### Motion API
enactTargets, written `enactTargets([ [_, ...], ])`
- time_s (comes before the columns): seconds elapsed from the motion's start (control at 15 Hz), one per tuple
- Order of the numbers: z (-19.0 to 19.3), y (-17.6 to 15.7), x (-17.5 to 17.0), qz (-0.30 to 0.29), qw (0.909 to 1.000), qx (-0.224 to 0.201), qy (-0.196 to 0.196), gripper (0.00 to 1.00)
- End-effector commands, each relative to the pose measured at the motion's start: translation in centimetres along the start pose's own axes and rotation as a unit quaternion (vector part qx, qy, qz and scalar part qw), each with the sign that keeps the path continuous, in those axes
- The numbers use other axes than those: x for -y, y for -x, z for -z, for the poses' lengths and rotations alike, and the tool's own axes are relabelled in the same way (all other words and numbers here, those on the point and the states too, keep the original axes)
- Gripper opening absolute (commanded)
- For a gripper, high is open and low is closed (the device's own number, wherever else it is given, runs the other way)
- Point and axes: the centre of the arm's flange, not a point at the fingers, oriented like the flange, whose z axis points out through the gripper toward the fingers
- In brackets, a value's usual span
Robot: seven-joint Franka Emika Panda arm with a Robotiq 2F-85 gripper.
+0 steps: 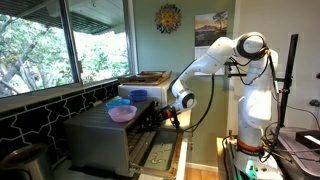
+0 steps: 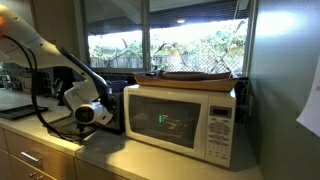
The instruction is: Pull the oven tray, put the purple bowl on it, and push it back into the oven
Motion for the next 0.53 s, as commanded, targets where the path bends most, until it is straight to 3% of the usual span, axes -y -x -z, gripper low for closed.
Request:
enactTargets([
  [0.0, 0.3, 0.1, -0.9, -0.003, 1.0000, -0.001, 0.003, 0.02],
  [0.47, 1.5, 0.3, -1.0, -0.010, 0.9998, 0.010, 0.014, 0.02],
])
